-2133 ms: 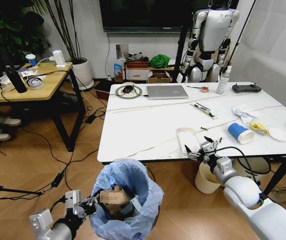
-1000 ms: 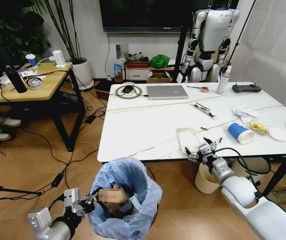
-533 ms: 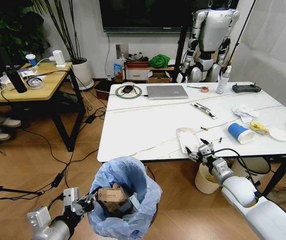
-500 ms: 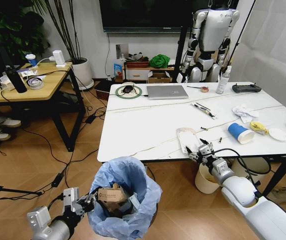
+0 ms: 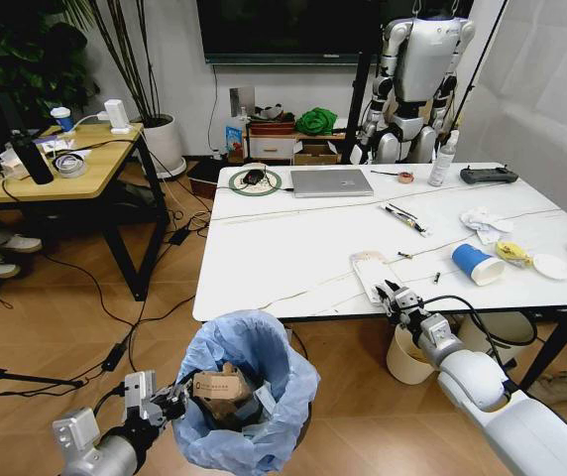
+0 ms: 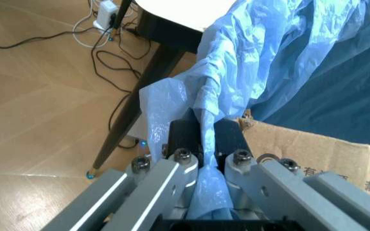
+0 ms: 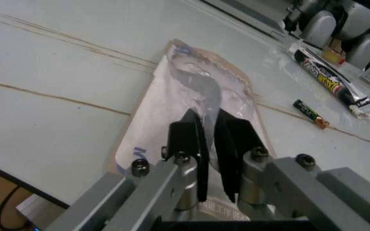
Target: Pick up the trash bin and place the trash from the table into it.
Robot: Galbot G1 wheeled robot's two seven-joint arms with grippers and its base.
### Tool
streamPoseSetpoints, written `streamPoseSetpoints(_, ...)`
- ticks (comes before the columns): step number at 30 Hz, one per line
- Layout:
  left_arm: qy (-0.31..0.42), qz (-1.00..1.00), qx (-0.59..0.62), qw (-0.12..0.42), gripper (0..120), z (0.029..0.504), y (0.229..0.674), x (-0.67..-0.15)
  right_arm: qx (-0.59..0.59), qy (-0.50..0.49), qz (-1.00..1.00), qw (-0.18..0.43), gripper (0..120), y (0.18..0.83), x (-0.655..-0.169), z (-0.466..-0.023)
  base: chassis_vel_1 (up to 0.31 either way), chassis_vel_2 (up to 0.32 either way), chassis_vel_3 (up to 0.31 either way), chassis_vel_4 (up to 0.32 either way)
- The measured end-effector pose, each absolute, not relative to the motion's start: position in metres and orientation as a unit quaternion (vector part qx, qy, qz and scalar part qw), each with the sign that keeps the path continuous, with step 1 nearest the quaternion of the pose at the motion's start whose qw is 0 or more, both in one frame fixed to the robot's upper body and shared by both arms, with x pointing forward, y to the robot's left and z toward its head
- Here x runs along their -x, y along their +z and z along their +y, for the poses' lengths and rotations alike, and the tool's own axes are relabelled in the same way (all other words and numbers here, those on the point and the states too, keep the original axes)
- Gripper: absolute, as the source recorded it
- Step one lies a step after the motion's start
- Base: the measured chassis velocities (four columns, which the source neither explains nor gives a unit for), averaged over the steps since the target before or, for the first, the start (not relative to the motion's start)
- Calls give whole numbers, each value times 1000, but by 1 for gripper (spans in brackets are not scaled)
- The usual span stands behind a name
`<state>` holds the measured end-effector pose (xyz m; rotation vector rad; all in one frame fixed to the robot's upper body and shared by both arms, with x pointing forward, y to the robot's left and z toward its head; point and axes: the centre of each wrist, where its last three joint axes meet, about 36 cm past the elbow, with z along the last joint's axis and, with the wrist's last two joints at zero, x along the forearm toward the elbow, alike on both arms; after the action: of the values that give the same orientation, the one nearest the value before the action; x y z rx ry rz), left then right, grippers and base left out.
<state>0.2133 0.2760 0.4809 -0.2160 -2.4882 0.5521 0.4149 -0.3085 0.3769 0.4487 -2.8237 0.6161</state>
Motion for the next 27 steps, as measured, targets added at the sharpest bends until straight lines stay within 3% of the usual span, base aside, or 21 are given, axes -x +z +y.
streamPoseSetpoints(2, 207, -932, 81, 288, 0, 276, 481, -213, -153, 208, -960, 109, 0, 377, -414, -308, 0, 0, 0, 0)
streamPoseSetpoints(16, 208, -927, 102, 296, 0, 267, 478, -216, -166, 156, -971, 80, 0, 386, -413, -310, 0, 0, 0, 0)
streamPoseSetpoints(27, 215, -917, 140, 304, 0, 257, 464, -243, -280, 0, -959, -39, 0, 457, -408, -306, 0, 0, 0, 0)
